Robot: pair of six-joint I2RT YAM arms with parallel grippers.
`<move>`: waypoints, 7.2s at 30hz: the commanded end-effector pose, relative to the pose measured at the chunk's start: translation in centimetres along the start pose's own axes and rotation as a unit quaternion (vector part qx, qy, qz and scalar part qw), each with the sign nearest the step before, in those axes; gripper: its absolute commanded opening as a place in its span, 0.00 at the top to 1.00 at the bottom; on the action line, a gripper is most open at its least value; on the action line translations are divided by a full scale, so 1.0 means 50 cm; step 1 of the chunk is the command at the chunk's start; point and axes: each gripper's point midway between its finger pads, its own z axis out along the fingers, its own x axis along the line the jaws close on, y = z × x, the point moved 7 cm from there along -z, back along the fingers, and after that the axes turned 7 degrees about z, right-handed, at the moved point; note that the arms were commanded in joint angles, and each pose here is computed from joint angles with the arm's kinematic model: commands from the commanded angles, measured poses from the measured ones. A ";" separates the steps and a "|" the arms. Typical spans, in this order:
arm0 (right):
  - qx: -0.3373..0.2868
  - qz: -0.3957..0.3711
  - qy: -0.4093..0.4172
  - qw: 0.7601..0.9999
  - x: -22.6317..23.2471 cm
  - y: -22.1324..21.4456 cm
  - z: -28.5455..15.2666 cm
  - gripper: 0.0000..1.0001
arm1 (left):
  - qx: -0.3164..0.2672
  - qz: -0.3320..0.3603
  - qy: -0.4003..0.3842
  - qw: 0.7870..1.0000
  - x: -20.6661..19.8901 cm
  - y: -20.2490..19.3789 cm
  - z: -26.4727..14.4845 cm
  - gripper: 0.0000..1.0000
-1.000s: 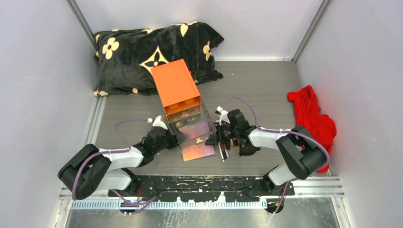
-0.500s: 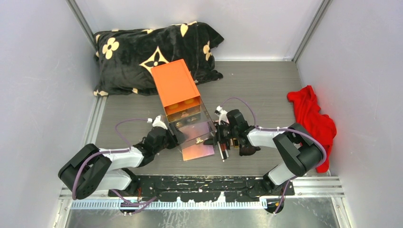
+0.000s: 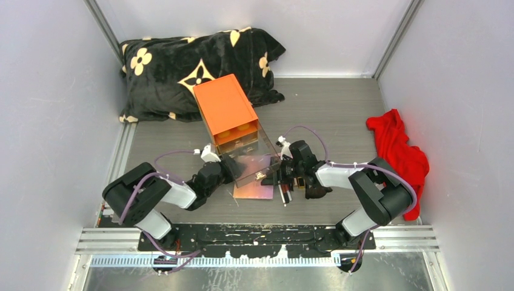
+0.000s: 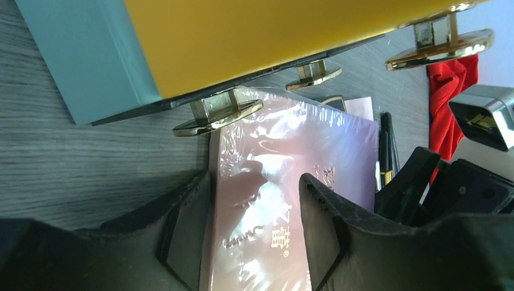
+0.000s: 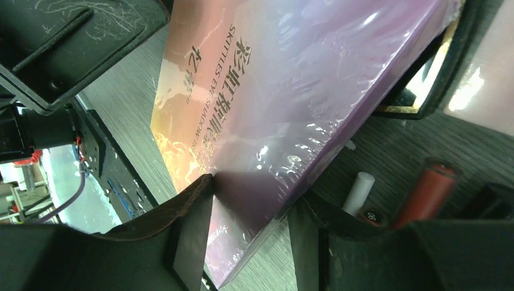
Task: Organize the makeup
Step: Pick up the makeup from the center of the board, then place the makeup in the drawer.
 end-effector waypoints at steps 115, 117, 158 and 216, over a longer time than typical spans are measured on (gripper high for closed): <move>-0.342 -0.122 -0.171 0.916 0.159 0.229 -0.352 0.99 | 0.045 0.101 0.066 0.992 0.013 0.006 -0.112 0.42; -0.349 -0.130 -0.170 0.912 0.175 0.239 -0.366 0.99 | 0.044 0.102 0.069 0.991 0.014 0.008 -0.115 0.42; -0.329 -0.177 0.036 0.927 0.420 0.243 -0.512 0.99 | 0.040 0.110 0.069 0.991 0.005 0.025 -0.132 0.42; -0.174 0.139 0.120 0.968 0.395 0.202 -0.317 0.99 | -0.007 0.140 0.058 0.988 -0.009 0.072 -0.172 0.41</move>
